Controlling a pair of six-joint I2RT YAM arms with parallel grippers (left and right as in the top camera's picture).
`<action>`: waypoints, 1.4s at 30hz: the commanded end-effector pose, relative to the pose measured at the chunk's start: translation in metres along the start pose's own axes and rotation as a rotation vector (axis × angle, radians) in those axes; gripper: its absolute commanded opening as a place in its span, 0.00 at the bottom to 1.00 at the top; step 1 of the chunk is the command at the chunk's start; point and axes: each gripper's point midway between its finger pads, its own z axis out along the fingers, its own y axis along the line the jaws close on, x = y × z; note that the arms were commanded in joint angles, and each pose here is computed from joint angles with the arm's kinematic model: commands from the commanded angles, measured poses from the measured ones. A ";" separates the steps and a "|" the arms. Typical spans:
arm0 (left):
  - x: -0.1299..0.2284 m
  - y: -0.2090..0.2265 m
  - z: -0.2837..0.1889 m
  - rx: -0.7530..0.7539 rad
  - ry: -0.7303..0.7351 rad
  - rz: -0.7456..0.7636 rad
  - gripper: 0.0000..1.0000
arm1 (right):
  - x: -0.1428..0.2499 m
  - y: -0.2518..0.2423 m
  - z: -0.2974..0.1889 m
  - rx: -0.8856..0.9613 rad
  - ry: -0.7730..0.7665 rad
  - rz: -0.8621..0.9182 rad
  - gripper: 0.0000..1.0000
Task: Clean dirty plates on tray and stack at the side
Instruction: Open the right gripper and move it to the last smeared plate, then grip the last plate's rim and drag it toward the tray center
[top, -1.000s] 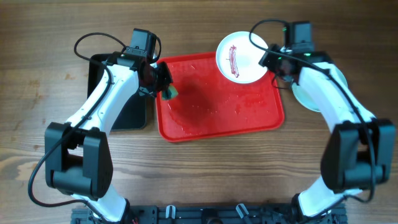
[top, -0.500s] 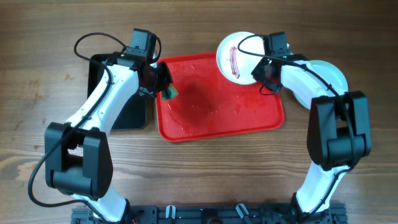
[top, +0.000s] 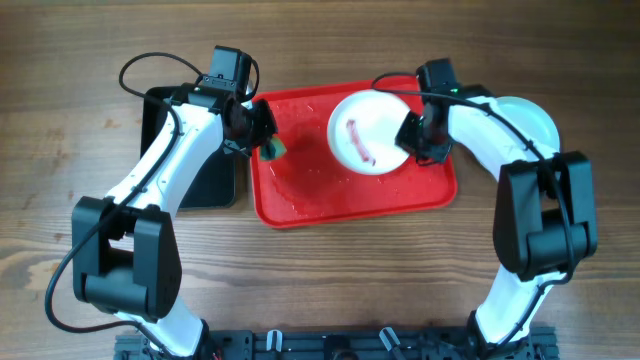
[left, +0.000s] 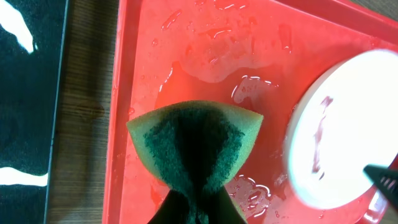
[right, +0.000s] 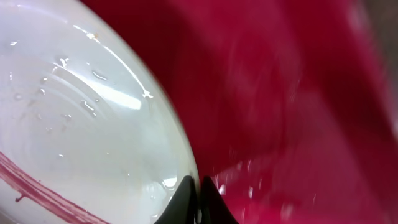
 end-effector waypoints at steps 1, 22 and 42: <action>-0.007 -0.003 -0.007 0.004 -0.030 0.021 0.04 | 0.031 0.020 -0.021 -0.055 0.060 -0.176 0.12; -0.005 -0.002 -0.007 0.000 -0.024 0.019 0.04 | -0.035 0.058 -0.011 -0.039 -0.275 -0.814 0.55; -0.004 -0.002 -0.007 -0.002 -0.019 0.019 0.04 | -0.008 0.025 0.018 0.027 -0.058 -0.596 0.04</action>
